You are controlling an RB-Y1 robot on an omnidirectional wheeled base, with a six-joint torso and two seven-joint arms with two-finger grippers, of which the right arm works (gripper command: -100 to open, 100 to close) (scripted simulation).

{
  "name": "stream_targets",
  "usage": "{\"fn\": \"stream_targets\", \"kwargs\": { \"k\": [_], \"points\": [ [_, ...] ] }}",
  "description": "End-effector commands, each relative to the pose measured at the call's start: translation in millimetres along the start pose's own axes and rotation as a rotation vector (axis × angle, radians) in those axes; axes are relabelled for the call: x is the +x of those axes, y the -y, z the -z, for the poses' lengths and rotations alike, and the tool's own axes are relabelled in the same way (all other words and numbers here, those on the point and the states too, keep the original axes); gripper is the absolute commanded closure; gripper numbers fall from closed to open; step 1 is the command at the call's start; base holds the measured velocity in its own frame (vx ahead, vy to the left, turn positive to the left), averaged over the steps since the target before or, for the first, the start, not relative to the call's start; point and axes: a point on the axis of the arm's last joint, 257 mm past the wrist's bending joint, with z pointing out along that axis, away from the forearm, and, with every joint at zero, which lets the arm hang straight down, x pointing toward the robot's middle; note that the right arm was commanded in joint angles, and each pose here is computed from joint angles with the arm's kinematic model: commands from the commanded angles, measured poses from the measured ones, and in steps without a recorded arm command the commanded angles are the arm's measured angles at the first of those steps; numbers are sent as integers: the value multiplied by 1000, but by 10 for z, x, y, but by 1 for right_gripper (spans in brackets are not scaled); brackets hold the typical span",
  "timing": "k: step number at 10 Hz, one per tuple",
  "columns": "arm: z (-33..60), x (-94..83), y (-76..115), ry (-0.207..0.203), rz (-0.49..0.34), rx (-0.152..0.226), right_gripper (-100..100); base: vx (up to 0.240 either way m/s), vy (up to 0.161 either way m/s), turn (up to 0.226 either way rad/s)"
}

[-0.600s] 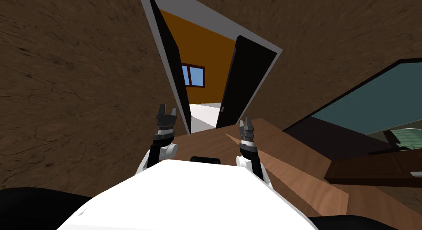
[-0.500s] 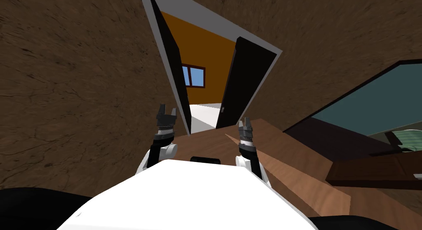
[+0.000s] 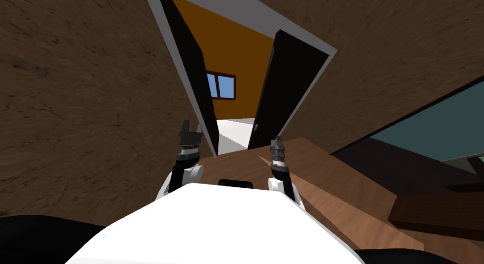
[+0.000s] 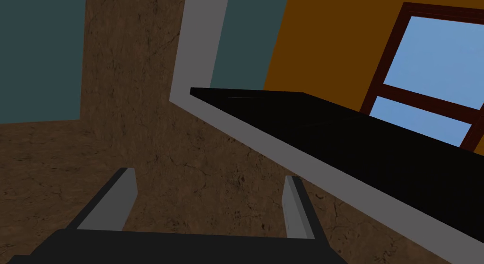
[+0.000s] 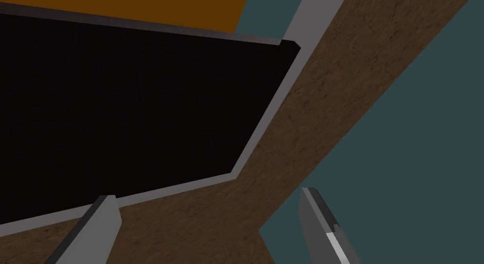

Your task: Push the door open

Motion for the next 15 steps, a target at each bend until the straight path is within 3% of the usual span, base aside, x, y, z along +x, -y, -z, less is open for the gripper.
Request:
{"fn": "stream_targets", "kwargs": {
  "k": [1, 15],
  "points": [
    [26, 29, 112, -7, -8, 14, -100, 86, -40, 35],
    [244, 407, 1193, -73, -83, 163, -100, 92, -64, 48]
  ]
}}
